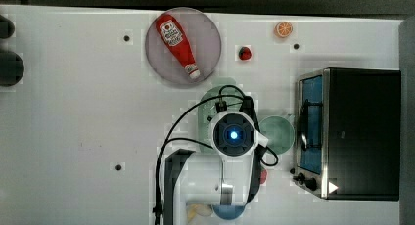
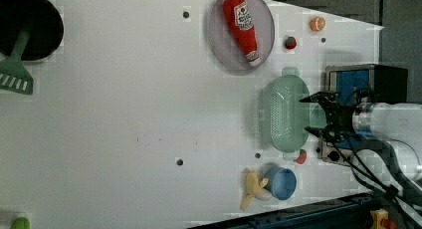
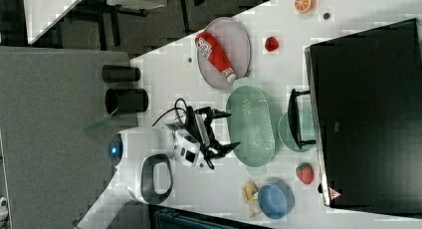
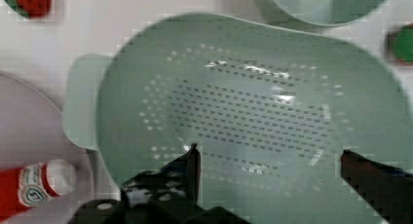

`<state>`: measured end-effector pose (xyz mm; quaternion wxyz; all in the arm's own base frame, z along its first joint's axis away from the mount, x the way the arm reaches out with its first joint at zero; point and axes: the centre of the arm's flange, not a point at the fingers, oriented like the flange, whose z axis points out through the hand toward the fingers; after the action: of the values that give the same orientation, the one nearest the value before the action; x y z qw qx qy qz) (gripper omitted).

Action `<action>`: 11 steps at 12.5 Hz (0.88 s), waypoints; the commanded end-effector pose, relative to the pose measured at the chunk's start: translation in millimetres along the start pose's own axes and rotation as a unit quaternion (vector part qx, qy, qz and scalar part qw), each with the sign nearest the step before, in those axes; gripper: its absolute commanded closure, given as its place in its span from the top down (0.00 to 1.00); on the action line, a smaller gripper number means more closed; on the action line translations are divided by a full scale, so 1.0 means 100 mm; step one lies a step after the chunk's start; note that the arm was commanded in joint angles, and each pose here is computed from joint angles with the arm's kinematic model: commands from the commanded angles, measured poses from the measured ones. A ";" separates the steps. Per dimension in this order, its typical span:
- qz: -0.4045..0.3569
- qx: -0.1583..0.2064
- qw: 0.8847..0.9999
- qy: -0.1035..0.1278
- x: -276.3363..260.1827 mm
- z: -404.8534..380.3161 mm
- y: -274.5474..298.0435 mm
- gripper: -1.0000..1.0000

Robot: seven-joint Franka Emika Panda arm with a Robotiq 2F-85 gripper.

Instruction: Drag strainer right to left.

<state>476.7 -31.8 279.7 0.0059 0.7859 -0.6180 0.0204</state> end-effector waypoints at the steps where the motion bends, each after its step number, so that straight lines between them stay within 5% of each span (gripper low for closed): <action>1: 0.044 -0.009 0.999 -0.003 -0.13 0.55 0.02 1.00; 11: 0.075 -0.011 0.997 -0.010 -0.50 1.25 0.02 1.00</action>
<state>461.8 6.1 134.7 0.0218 0.7576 -0.6522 -0.0101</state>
